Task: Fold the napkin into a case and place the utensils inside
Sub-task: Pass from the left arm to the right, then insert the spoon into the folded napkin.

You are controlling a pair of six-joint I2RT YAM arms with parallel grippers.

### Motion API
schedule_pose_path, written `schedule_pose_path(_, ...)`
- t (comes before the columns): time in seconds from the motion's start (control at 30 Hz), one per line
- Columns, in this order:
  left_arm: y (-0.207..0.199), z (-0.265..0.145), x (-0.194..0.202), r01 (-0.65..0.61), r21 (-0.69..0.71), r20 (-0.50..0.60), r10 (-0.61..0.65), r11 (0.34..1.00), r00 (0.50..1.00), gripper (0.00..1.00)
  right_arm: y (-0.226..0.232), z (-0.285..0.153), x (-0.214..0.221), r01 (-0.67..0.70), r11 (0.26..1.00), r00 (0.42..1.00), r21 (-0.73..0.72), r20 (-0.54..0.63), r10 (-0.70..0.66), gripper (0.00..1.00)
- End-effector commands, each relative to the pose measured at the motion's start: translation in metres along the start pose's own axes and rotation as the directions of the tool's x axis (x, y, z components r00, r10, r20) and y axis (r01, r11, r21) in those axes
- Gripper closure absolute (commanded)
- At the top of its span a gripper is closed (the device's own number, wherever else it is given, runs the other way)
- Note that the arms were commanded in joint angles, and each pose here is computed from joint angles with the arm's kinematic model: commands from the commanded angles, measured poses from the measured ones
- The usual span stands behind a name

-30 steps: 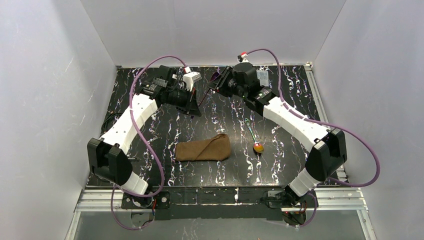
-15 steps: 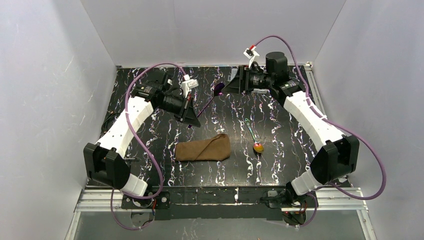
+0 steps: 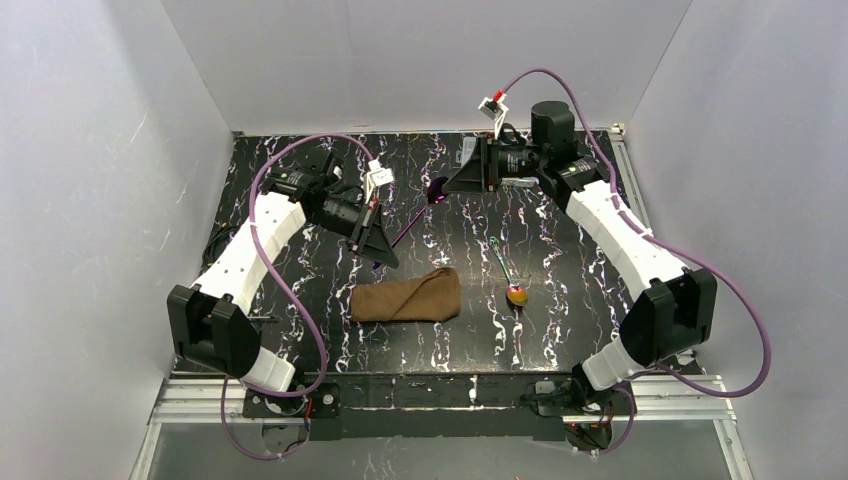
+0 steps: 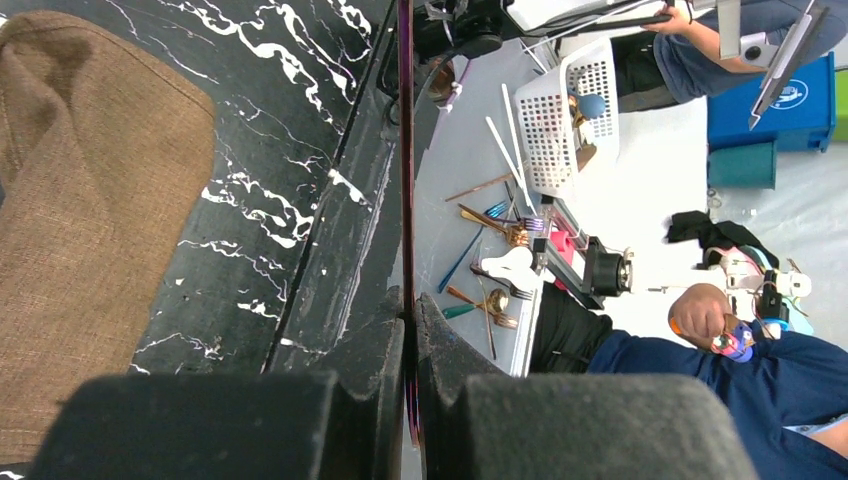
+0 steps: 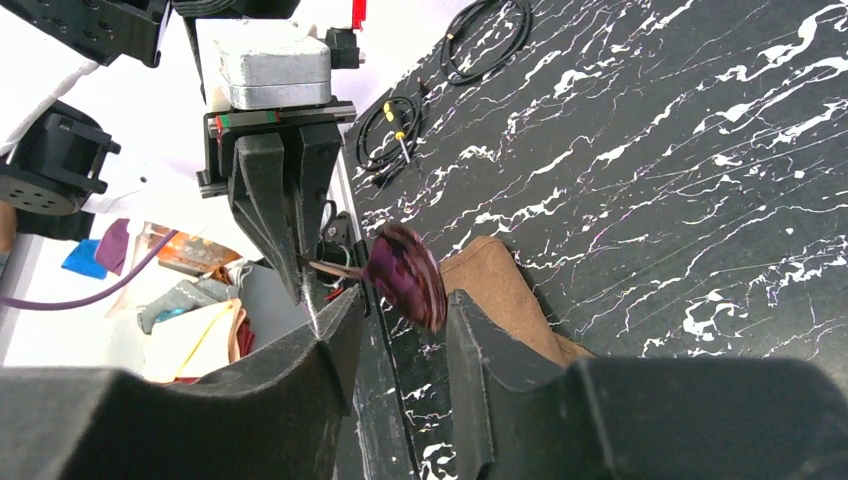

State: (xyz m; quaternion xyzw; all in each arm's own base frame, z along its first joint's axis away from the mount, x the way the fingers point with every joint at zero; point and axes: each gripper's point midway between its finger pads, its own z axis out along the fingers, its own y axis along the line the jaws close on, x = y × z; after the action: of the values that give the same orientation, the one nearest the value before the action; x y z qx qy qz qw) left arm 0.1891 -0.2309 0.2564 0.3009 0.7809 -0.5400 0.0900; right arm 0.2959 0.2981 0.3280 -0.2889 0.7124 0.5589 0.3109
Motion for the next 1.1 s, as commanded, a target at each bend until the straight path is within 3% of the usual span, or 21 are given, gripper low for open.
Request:
schedule_pose_path(0.0, -0.018, -0.003, 0.006, 0.0, 0.073, -0.003, 0.0, 0.997, 1.0, 1.0, 0.004, 0.002, -0.008, 0.034, 0.999, 0.999, -0.035, 0.011, -0.034, 0.51)
schedule_pose_path(0.1, -0.02, -0.004, 0.009, 0.005, 0.079, -0.009, -0.004, 0.997, 1.0, 1.0, -0.003, 0.004, -0.005, 0.023, 1.0, 1.0, -0.006, -0.005, -0.023, 0.47)
schedule_pose_path(0.2, -0.02, -0.005, 0.01, 0.0, 0.073, -0.008, 0.0, 0.997, 1.0, 1.0, -0.004, 0.003, -0.005, 0.024, 1.0, 1.0, -0.002, -0.008, -0.024, 0.52)
schedule_pose_path(0.4, -0.016, -0.004, 0.01, 0.015, 0.07, -0.013, -0.014, 0.997, 1.0, 1.0, 0.009, 0.0, -0.01, 0.038, 0.999, 0.999, -0.031, 0.032, -0.037, 0.99)
schedule_pose_path(0.43, -0.013, -0.004, 0.011, 0.018, 0.051, -0.019, -0.017, 0.999, 1.0, 1.0, 0.01, -0.001, -0.011, 0.039, 0.999, 0.998, -0.027, 0.044, -0.038, 0.99)
schedule_pose_path(0.5, -0.002, -0.006, 0.015, -0.001, -0.016, -0.041, 0.0, 1.0, 0.999, 0.7, 0.002, -0.002, -0.007, 0.005, 1.0, 0.998, 0.022, 0.066, -0.006, 0.99)
schedule_pose_path(0.57, 0.011, -0.009, 0.023, -0.057, -0.091, -0.072, 0.051, 0.994, 0.996, 0.58, -0.019, -0.006, 0.006, -0.065, 0.987, 0.997, 0.147, 0.047, 0.059, 0.99)
schedule_pose_path(0.77, 0.076, -0.03, 0.048, -0.209, -0.307, -0.237, 0.139, 0.928, 0.962, 0.58, -0.071, -0.033, 0.081, -0.25, 0.844, 0.959, 0.474, 0.001, 0.284, 0.99)
schedule_pose_path(0.93, 0.125, -0.041, 0.058, -0.26, -0.408, -0.321, 0.129, 0.875, 0.938, 0.61, -0.075, -0.054, 0.111, -0.326, 0.754, 0.934, 0.57, 0.071, 0.35, 0.99)
schedule_pose_path(1.07, 0.156, -0.039, 0.064, -0.22, -0.458, -0.332, 0.064, 0.861, 0.941, 0.63, -0.082, -0.063, 0.132, -0.383, 0.691, 0.912, 0.613, 0.132, 0.388, 0.99)
